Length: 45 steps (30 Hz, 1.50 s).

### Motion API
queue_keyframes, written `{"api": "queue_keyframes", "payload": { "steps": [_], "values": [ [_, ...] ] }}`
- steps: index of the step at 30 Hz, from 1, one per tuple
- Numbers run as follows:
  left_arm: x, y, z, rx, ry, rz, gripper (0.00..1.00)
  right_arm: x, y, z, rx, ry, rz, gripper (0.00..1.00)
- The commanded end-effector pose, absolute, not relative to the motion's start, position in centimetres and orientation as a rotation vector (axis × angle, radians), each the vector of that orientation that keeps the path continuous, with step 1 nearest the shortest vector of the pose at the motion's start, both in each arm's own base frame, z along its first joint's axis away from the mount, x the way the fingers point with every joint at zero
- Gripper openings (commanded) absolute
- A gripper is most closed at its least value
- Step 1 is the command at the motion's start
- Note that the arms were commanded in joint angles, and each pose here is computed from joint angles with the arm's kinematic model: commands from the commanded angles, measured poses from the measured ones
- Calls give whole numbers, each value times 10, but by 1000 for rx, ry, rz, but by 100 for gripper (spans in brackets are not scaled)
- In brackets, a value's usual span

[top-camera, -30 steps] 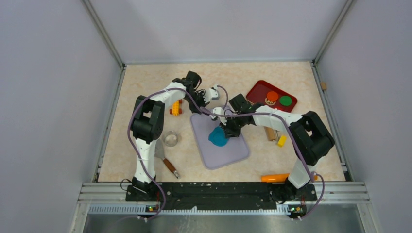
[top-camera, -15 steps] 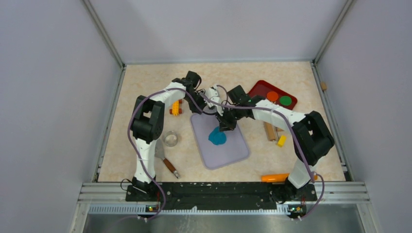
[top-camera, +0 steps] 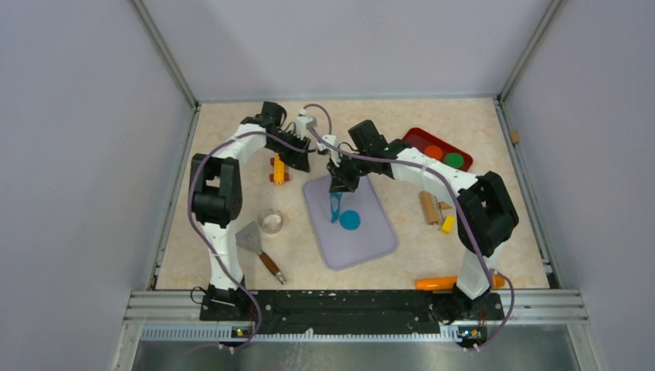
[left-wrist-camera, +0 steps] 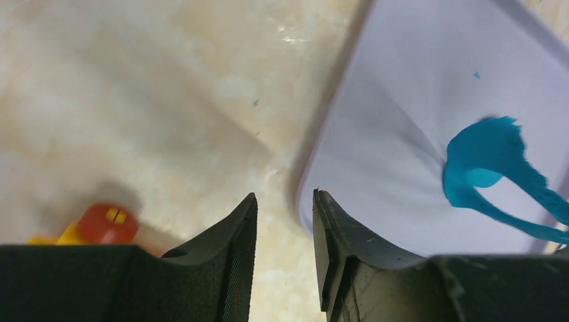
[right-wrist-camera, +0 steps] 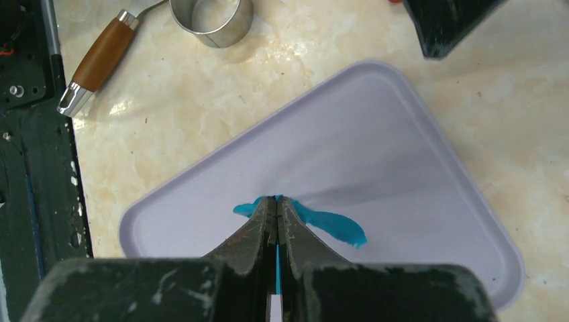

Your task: Roll out the dumpling wrappers from the dough

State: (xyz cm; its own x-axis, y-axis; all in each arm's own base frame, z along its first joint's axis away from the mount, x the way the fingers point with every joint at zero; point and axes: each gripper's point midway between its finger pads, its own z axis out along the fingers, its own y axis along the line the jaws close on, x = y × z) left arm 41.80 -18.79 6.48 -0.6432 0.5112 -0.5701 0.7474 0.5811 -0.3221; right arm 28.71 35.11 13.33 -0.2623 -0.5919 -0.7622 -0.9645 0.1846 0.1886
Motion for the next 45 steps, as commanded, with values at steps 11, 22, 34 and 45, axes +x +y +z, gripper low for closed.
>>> {"api": "queue_keyframes", "payload": {
  "steps": [11,22,34,45],
  "values": [
    [403,-142,142,610,2316,-805,42,340,392,147,-1414,1825,830,10],
    [379,-170,156,447,2261,-1093,98,322,367,151,-1457,1741,1003,63],
    [387,-172,155,300,2285,-1075,99,336,349,211,-988,1884,1535,62],
    [388,-180,175,417,2248,-1019,99,330,314,226,-739,1944,1755,82]
  ]
}}
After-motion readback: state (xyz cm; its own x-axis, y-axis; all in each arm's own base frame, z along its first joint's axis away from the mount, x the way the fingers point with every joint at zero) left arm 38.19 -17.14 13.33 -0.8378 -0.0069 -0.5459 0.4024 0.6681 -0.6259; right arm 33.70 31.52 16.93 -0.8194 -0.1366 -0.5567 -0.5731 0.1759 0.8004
